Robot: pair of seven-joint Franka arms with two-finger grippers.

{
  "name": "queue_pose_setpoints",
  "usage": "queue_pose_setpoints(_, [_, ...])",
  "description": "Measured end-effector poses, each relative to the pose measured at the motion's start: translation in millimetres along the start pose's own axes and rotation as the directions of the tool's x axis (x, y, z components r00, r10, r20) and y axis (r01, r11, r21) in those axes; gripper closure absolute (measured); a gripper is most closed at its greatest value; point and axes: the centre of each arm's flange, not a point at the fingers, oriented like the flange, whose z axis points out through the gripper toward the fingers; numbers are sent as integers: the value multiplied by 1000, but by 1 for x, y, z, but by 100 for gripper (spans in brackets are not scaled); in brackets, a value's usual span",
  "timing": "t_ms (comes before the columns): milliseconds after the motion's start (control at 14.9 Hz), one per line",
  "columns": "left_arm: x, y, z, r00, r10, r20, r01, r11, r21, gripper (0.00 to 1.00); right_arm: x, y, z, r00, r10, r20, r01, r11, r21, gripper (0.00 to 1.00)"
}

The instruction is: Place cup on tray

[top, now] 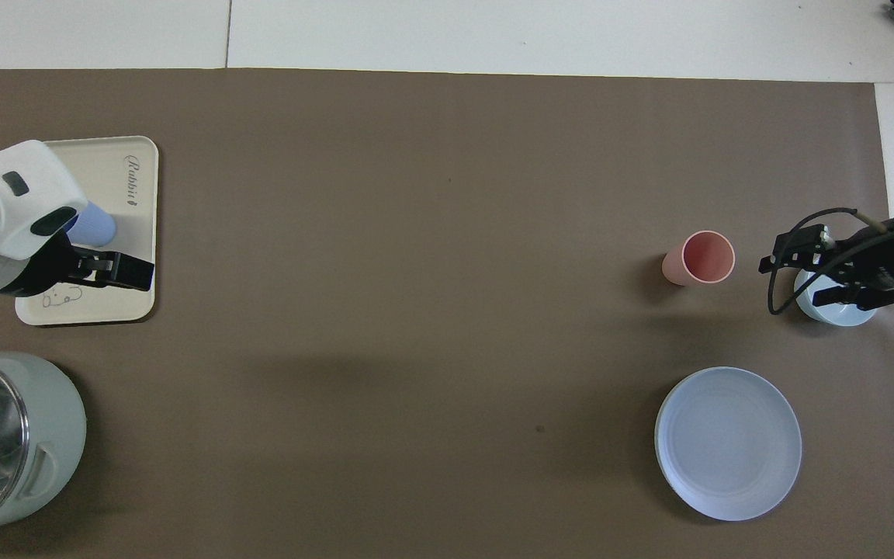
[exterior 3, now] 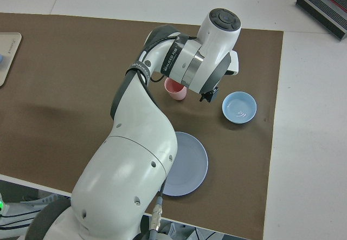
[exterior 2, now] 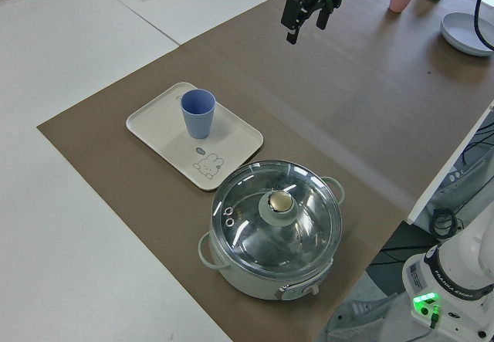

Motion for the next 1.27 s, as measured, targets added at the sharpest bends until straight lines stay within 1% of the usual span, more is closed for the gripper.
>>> queue_pose_setpoints(134, [-3, -1, -35, 1000, -3, -9, 3, 1000, 0, 0, -17, -25, -11, 989, -149, -2, 149, 987, -54, 0])
queue_pose_setpoints(201, [-4, -1, -49, 1000, -3, -7, 3, 1000, -1, 0, -26, -40, -18, 978, -207, -11, 205, 974, -101, 0])
queue_pose_setpoints(268, [-4, -2, -57, 1000, -4, -6, 4, 1000, -1, 0, -35, -53, -26, 968, -250, -24, 244, 959, -142, 0])
queue_pose_setpoints(402, [2, -4, -58, 1000, -7, -6, 7, 1000, -3, 0, -49, -79, -42, 948, -313, -56, 298, 937, -182, 0])
queue_pose_setpoints(536, [6, -6, -51, 1000, -11, 7, 11, 1000, -4, 0, -55, -93, -60, 935, -343, -89, 322, 927, -195, 0])
queue_pose_setpoints(737, [9, -11, -48, 1000, -17, 12, 17, 1000, -5, 0, -61, -106, -89, 921, -374, -109, 347, 915, -208, 0])
queue_pose_setpoints(1072, [12, -16, -50, 1000, -27, -15, 27, 1000, -5, 0, -77, -130, -129, 896, -424, -132, 382, 887, -260, 0])
queue_pose_setpoints(1273, [13, -18, -48, 999, -30, -13, 30, 1000, -6, 0, -82, -131, -143, 896, -428, -118, 380, 877, -293, 0])
